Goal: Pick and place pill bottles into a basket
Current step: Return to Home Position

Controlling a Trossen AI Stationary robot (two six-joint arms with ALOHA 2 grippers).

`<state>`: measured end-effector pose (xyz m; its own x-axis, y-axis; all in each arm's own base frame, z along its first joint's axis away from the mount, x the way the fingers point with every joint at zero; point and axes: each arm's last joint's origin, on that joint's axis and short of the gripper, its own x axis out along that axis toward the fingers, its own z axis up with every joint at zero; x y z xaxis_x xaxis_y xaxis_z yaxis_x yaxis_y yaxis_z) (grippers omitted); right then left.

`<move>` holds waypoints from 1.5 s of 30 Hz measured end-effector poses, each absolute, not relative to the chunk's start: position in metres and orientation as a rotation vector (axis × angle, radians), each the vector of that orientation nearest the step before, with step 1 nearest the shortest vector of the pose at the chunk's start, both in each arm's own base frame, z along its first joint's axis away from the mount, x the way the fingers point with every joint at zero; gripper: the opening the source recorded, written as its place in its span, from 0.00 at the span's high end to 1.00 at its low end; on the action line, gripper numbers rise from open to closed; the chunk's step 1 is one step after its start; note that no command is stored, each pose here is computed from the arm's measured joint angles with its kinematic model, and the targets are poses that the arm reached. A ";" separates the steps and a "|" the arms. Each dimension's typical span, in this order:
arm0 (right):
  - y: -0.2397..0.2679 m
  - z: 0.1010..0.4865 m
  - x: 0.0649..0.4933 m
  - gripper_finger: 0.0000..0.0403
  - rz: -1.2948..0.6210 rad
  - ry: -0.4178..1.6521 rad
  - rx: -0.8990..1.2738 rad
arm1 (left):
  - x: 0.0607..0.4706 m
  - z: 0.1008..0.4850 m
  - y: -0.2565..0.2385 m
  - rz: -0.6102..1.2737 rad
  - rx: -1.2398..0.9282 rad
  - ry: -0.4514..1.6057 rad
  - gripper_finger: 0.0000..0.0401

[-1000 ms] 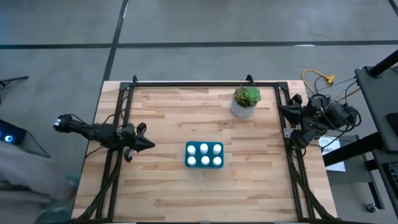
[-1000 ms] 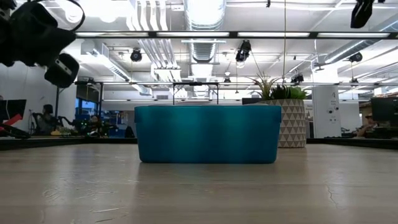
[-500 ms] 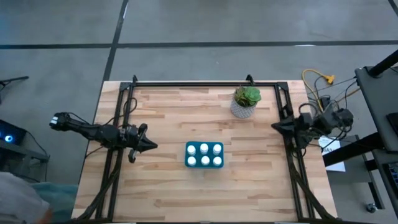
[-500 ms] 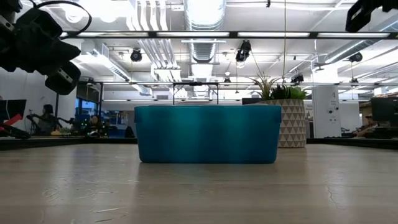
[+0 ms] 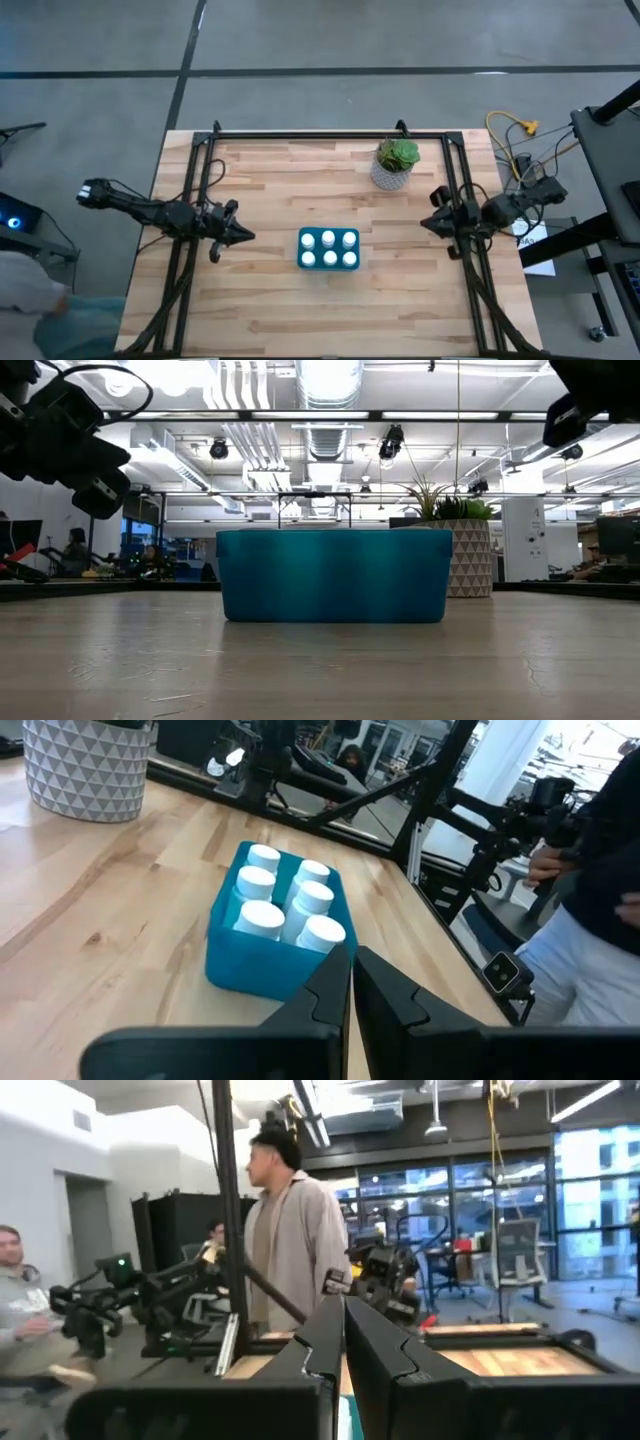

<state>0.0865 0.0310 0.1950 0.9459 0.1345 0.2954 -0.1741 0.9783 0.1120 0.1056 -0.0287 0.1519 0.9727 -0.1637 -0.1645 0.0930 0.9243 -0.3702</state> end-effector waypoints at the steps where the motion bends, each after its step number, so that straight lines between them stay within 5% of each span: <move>1: 0.031 0.195 0.086 0.98 0.157 -0.294 0.128 | 0.106 0.152 -0.029 -0.132 -0.368 0.197 1.00; 14: 0.034 0.170 0.090 0.98 0.209 -0.043 0.032 | 0.107 0.150 -0.029 -0.128 -0.364 0.216 1.00; 45: 0.033 0.170 0.091 0.98 0.186 -0.035 0.063 | 0.107 0.150 -0.029 -0.128 -0.365 0.215 1.00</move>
